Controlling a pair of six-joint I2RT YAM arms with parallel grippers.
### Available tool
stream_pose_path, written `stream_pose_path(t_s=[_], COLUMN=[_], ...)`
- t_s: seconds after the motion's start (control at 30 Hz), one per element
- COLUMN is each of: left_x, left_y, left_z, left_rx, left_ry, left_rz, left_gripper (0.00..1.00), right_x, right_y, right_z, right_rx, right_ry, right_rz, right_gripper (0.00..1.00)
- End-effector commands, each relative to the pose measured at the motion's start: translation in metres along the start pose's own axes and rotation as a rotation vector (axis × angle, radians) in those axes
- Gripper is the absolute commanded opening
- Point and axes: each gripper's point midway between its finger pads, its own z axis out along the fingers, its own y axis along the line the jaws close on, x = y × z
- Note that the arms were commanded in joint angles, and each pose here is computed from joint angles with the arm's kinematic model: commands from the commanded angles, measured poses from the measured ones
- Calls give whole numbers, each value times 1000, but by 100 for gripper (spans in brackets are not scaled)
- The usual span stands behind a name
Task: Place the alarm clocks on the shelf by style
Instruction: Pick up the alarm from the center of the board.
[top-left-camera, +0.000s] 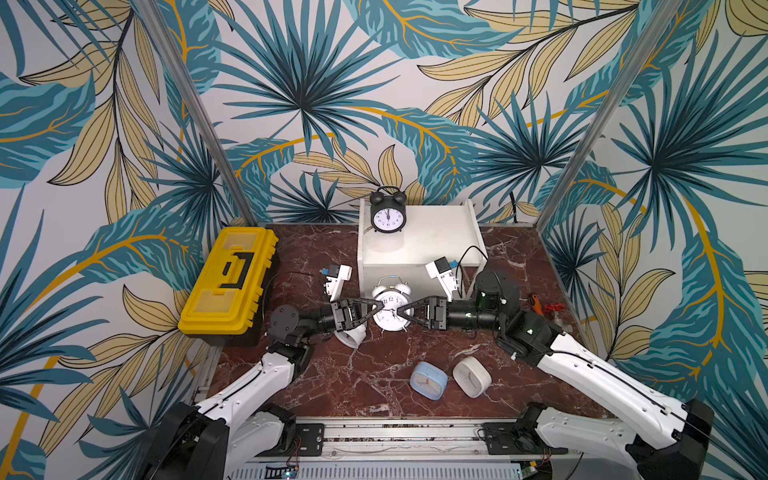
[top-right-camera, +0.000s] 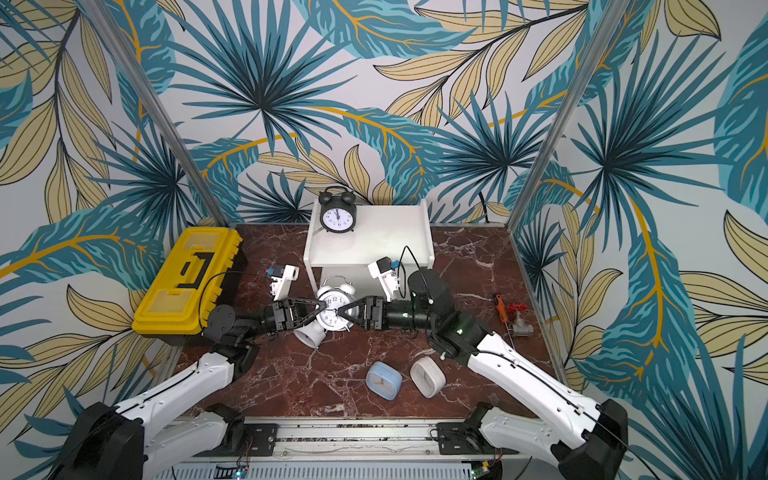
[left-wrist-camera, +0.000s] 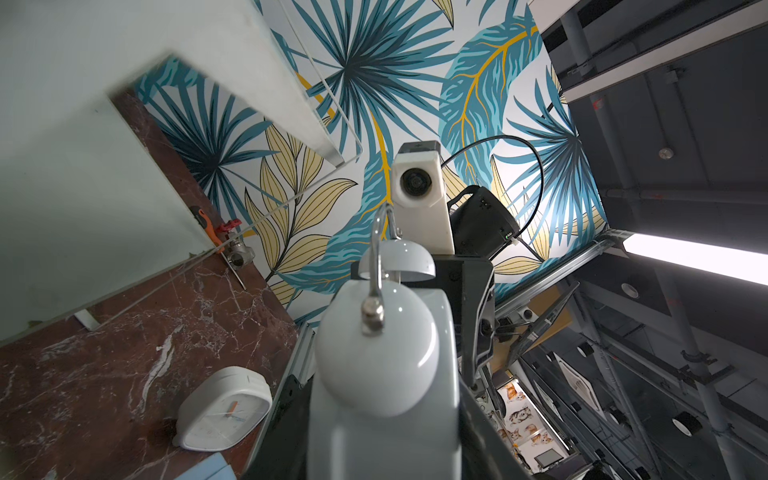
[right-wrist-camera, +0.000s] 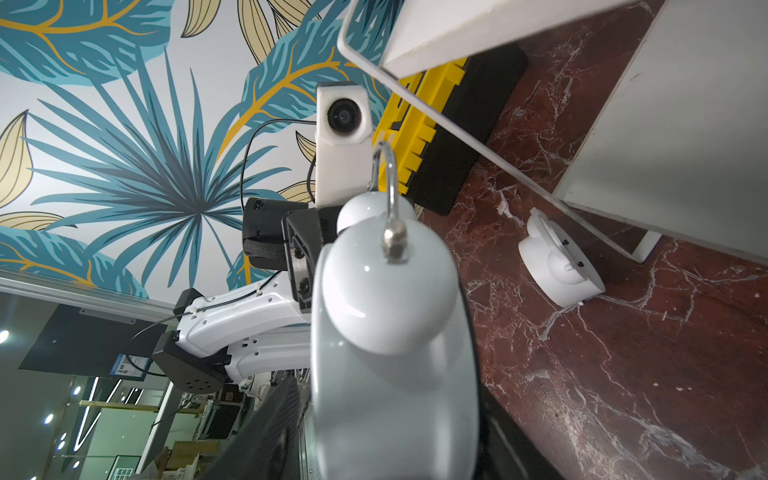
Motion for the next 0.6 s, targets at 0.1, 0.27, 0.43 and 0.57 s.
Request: stream_pose_path(t_s=[0.1,0.27,0.43,0.57], left_x=[-17,-17,-15,-12], left_y=[-25,-24,-25,-28], left_z=[4,4,2,0], left_rx=[55,54,62,72], left_ry=[-40,-41,-48,-40], left_rz=[107,100,87,86], left_gripper=[21,65,81,78], right_x=[-5,-15,-33,-38], right_y=[5,13,24,29], right_z=[-1,-2,-5,2], right_rx=[-42,-75,-88,-108], right_ry=[-66,-114,-184,-173], right_rz=[-6,-20,-48,-47], right_gripper=[38,28,27,26])
